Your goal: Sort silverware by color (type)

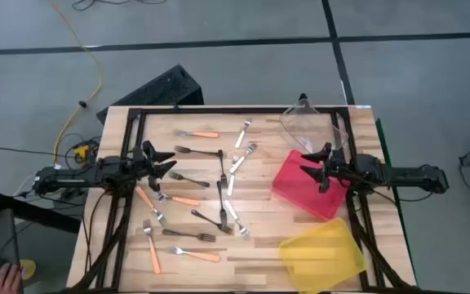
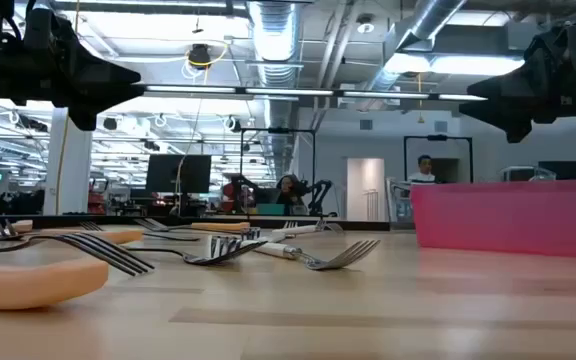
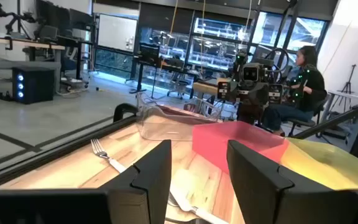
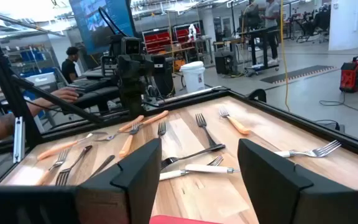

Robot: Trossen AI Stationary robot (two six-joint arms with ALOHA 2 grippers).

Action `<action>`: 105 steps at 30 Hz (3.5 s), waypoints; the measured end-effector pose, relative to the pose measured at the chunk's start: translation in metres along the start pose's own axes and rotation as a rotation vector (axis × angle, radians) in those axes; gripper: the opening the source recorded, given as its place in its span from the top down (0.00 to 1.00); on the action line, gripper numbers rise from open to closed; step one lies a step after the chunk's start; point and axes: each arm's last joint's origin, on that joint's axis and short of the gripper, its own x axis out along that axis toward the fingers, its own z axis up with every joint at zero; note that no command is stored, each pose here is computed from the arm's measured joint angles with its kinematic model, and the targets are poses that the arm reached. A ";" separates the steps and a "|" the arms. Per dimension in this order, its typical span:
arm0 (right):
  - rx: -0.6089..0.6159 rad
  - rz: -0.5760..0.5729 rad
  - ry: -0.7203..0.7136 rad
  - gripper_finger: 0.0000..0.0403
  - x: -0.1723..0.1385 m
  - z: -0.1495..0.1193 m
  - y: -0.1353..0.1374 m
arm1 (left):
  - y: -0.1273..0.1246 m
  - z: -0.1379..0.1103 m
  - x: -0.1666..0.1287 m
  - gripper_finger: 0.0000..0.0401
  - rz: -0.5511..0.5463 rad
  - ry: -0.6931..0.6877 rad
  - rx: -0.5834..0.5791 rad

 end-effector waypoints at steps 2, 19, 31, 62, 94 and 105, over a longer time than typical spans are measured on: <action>0.000 0.000 0.000 0.41 0.000 0.000 0.000 | 0.000 0.000 0.000 0.65 0.000 0.000 0.000; 0.000 0.000 0.000 0.41 0.000 0.000 0.000 | 0.000 0.000 0.000 0.65 0.000 0.000 0.000; 0.000 0.000 0.000 0.41 0.000 0.000 0.000 | 0.000 0.000 0.000 0.65 0.000 -0.001 0.000; 0.188 0.007 0.001 0.41 0.000 0.000 0.001 | 0.000 0.000 0.000 0.65 0.000 0.000 0.000; 0.461 0.307 -0.269 0.41 -0.008 0.042 0.010 | -0.002 0.000 0.000 0.65 -0.066 0.016 -0.121; 0.090 0.335 -0.193 0.41 0.000 0.117 0.034 | -0.006 0.003 0.002 0.65 -0.132 0.107 -0.165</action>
